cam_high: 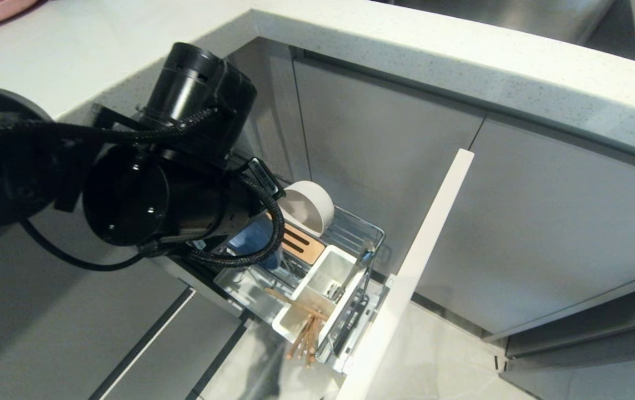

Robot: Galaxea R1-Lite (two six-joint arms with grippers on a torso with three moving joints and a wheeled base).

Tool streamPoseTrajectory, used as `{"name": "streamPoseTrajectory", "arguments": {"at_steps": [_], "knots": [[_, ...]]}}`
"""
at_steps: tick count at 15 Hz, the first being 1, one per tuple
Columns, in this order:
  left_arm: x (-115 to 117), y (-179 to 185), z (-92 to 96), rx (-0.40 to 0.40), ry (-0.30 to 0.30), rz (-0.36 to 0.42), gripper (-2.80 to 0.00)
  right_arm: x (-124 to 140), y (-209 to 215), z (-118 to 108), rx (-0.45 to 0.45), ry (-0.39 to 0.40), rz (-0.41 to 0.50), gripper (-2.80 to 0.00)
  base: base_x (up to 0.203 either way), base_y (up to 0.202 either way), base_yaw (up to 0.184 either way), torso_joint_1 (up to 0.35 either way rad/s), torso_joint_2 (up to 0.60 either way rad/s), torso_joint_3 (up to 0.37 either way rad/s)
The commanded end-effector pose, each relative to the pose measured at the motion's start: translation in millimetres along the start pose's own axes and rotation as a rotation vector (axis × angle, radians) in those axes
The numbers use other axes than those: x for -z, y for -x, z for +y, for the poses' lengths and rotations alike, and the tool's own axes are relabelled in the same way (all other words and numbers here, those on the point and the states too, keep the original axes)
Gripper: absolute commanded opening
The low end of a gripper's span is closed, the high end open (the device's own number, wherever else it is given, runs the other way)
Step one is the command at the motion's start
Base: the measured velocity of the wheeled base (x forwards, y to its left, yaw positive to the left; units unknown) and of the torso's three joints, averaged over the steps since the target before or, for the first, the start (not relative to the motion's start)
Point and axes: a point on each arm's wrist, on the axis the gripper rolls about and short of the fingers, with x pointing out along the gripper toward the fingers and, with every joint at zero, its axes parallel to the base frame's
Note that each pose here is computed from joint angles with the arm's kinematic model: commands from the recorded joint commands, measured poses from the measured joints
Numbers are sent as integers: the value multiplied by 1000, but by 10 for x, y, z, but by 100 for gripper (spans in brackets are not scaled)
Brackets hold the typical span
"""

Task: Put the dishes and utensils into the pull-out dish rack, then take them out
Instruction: Take the plate out of the cupboard

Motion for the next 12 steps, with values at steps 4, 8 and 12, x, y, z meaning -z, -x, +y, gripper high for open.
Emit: {"name": "streamPoseTrajectory", "arguments": {"at_steps": [4, 8, 12], "knots": [[-199, 640, 50, 181, 64, -31, -280, 4, 2, 0, 0, 0, -4, -280, 0, 0, 0, 0, 0, 0], [-282, 1101, 147, 327, 67, -18, -280, 5, 2, 0, 0, 0, -3, -280, 0, 0, 0, 0, 0, 0], [-504, 1535, 388, 491, 49, -34, -280, 4, 2, 0, -1, 0, -3, -280, 0, 0, 0, 0, 0, 0]]}}
